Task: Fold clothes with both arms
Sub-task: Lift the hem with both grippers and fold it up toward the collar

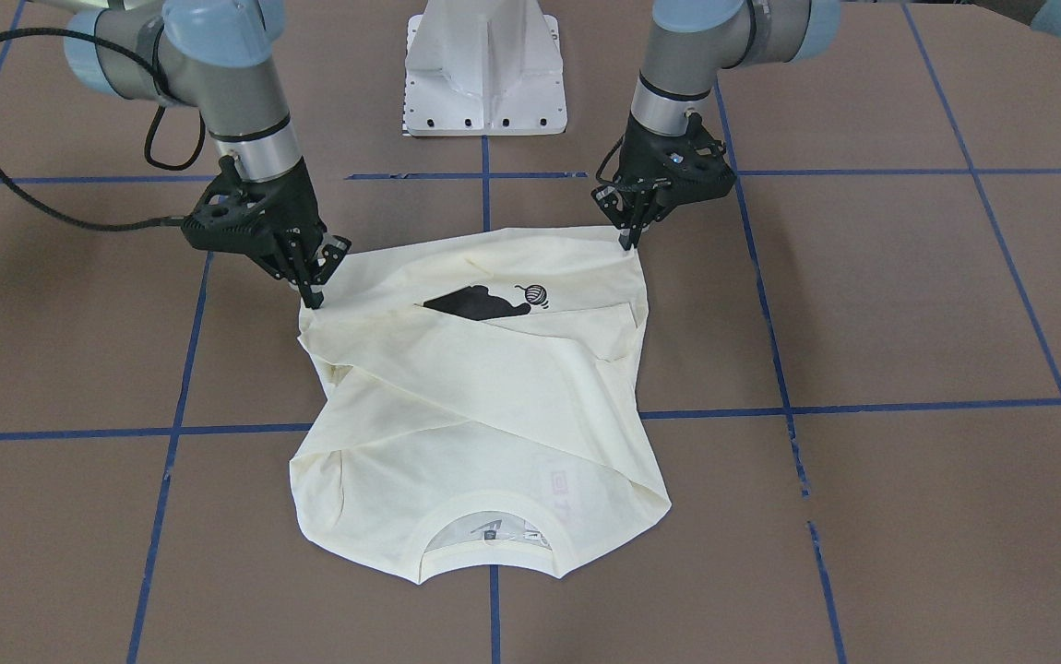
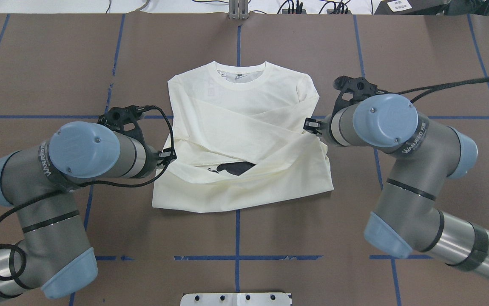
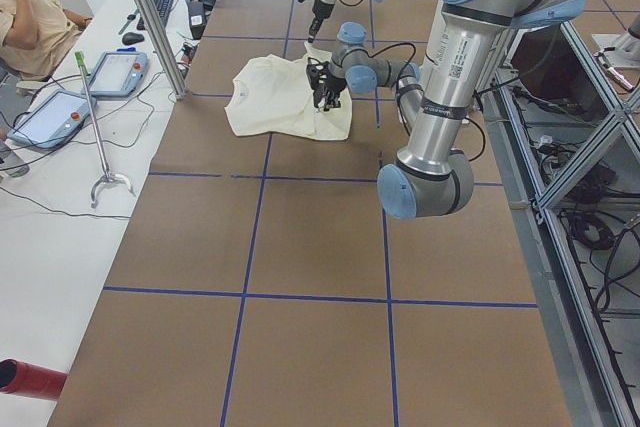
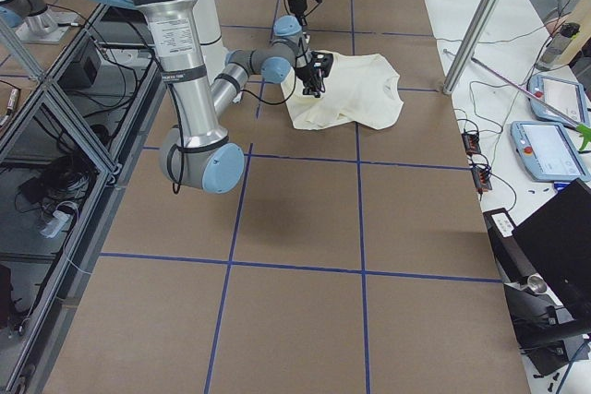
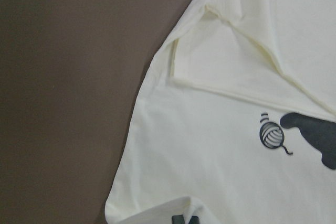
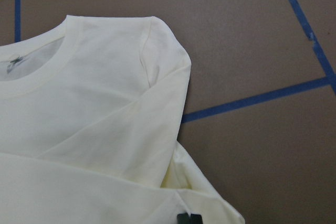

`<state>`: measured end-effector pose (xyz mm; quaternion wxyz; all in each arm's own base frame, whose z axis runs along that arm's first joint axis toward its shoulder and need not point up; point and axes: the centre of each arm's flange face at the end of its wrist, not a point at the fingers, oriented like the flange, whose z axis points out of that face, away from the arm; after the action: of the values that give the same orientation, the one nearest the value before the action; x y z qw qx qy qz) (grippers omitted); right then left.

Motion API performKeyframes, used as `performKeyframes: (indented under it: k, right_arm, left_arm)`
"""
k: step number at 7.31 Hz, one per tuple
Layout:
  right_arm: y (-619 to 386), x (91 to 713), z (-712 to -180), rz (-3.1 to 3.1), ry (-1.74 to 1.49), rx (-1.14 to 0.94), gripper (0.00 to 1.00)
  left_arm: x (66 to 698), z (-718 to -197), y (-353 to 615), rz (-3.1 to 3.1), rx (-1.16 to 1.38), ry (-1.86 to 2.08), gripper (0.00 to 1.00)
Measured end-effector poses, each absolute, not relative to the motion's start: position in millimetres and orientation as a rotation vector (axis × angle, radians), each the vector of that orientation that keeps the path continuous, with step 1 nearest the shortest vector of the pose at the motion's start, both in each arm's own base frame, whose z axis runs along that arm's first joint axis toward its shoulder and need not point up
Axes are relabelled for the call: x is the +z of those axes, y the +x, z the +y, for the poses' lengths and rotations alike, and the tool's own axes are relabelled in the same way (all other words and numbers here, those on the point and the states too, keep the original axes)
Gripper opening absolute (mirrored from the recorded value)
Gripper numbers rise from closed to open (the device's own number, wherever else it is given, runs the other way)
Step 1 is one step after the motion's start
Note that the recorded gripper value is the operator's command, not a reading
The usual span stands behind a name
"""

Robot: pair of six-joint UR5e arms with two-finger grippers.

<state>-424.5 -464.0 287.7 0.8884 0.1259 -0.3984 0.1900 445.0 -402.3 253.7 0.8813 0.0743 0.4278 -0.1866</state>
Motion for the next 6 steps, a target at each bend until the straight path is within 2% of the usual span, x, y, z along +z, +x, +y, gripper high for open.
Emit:
performKeyframes:
  k: [2, 6]
  right_arm:
    - [-424.5, 304.6, -526.3, -0.754, 0.273, 0.394, 0.00]
    - [-440.7, 313.8, -596.0, -0.669, 0.270, 0.409, 0.00]
  left_arm:
    - [263.3, -459.8, 427.1, 0.892, -0.419, 0.233, 0.00]
    - [301.9, -542.3, 453.6, 0.873, -0.488, 0.299, 0.00]
